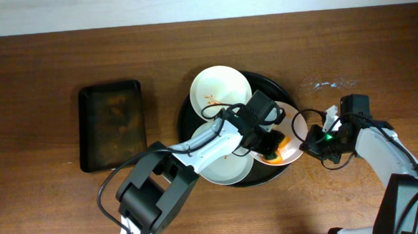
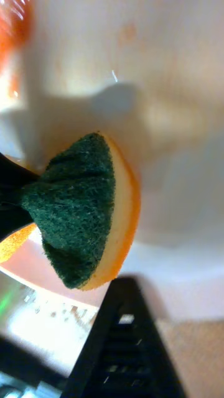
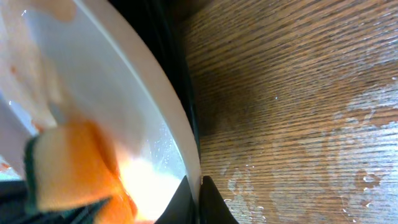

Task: Clean dirty plates on tray and stack at the side
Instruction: 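Scrub the pink-rimmed plate with the sponge while right gripper holds it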

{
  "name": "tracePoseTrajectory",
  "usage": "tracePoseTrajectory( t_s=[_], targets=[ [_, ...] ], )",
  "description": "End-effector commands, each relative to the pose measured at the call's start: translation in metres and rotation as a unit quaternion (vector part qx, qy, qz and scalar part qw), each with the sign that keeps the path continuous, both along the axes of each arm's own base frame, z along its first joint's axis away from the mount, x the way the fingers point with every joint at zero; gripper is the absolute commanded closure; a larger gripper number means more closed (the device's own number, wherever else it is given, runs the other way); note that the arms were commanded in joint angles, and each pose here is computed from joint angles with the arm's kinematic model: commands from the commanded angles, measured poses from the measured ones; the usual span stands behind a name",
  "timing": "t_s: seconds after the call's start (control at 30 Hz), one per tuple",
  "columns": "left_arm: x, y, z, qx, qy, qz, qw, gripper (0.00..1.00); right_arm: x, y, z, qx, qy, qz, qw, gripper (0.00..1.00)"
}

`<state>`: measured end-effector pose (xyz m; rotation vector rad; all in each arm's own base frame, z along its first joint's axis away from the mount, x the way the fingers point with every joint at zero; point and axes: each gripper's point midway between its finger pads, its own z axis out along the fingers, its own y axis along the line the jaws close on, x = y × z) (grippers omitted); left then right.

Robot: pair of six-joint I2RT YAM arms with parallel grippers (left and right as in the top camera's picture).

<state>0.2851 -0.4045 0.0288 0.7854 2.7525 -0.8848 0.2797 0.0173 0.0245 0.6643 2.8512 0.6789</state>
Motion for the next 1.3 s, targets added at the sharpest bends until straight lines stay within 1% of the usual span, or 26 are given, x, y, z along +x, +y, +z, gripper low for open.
tracePoseTrajectory(
  t_s=[0.0, 0.07, 0.17, 0.3, 0.4, 0.47, 0.53, 0.6, 0.63, 0.67, 0.73, 0.8, 0.9, 1.0, 1.03, 1.1, 1.17, 1.23, 1.27],
  targets=[
    [0.042, 0.034, -0.009, 0.072, -0.079, 0.046, 0.993, 1.0, -0.002, 0.002, 0.0, -0.001, 0.0, 0.006, 1.0, 0.96],
    [0.06, 0.049, -0.009, 0.081, -0.088, 0.069, 0.99, 1.0, -0.002, 0.002, 0.0, -0.001, 0.0, 0.006, 1.0, 0.96],
    [0.08, 0.057, -0.005, 0.069, -0.103, 0.087, 0.989, 1.0, -0.002, 0.002, 0.0, -0.001, 0.0, 0.006, 1.0, 0.96],
    [0.089, 0.047, 0.013, 0.046, -0.115, 0.087, 0.988, 1.0, -0.002, 0.002, 0.0, -0.001, 0.001, 0.006, 1.0, 0.96],
    [0.091, 0.027, 0.05, -0.01, -0.12, 0.068, 0.99, 1.0, -0.003, 0.002, 0.0, -0.001, 0.002, 0.006, 1.0, 0.96],
    [0.094, 0.024, 0.071, -0.023, -0.144, 0.061, 0.988, 1.0, -0.003, 0.002, 0.0, -0.001, 0.002, 0.006, 1.0, 0.96],
    [0.095, 0.023, 0.077, -0.028, -0.148, 0.061, 0.987, 1.0, -0.003, 0.002, 0.0, -0.001, 0.002, 0.006, 1.0, 0.96],
    [0.084, 0.015, 0.079, -0.043, -0.136, 0.043, 0.989, 1.0, -0.003, 0.002, 0.0, -0.001, 0.002, 0.006, 1.0, 0.96],
    [0.076, 0.007, 0.08, -0.05, -0.138, 0.022, 0.989, 1.0, -0.003, 0.002, 0.0, -0.001, 0.002, 0.006, 1.0, 0.96],
    [0.073, 0.003, 0.078, -0.043, -0.153, 0.004, 0.987, 1.0, -0.003, 0.002, 0.0, -0.001, 0.002, 0.006, 1.0, 0.96],
    [0.08, 0.005, 0.07, -0.016, -0.175, 0.019, 0.984, 1.0, -0.004, 0.002, 0.0, 0.0, 0.004, 0.006, 1.0, 0.96],
    [0.085, 0.0, 0.069, -0.026, -0.186, 0.021, 0.982, 1.0, -0.004, 0.002, 0.0, 0.0, 0.004, 0.006, 1.0, 0.96],
    [0.084, -0.013, 0.056, -0.045, -0.177, 0.006, 0.983, 1.0, -0.004, 0.002, 0.0, 0.0, 0.005, 0.006, 1.0, 0.96],
    [0.083, -0.011, 0.034, -0.03, -0.163, 0.005, 0.986, 1.0, -0.004, 0.002, 0.0, 0.0, 0.005, 0.006, 1.0, 0.96],
    [0.085, -0.007, 0.031, -0.021, -0.163, 0.008, 0.986, 1.0, -0.004, 0.002, 0.0, 0.0, 0.005, 0.006, 1.0, 0.96],
    [0.087, 0.016, 0.016, 0.046, -0.163, 0.031, 0.985, 1.0, -0.005, 0.002, 0.0, 0.0, 0.006, 0.006, 1.0, 0.96],
    [0.078, 0.032, 0.005, 0.078, -0.135, 0.031, 0.987, 1.0, -0.004, 0.002, 0.0, 0.0, 0.005, 0.006, 1.0, 0.96],
    [0.076, 0.043, 0.003, 0.092, -0.121, 0.034, 0.988, 1.0, -0.005, 0.002, 0.0, 0.0, 0.006, 0.006, 1.0, 0.96],
    [0.08, 0.043, 0.011, 0.087, -0.128, 0.038, 0.987, 1.0, -0.005, 0.002, 0.0, 0.0, 0.006, 0.006, 1.0, 0.96]
  ],
)
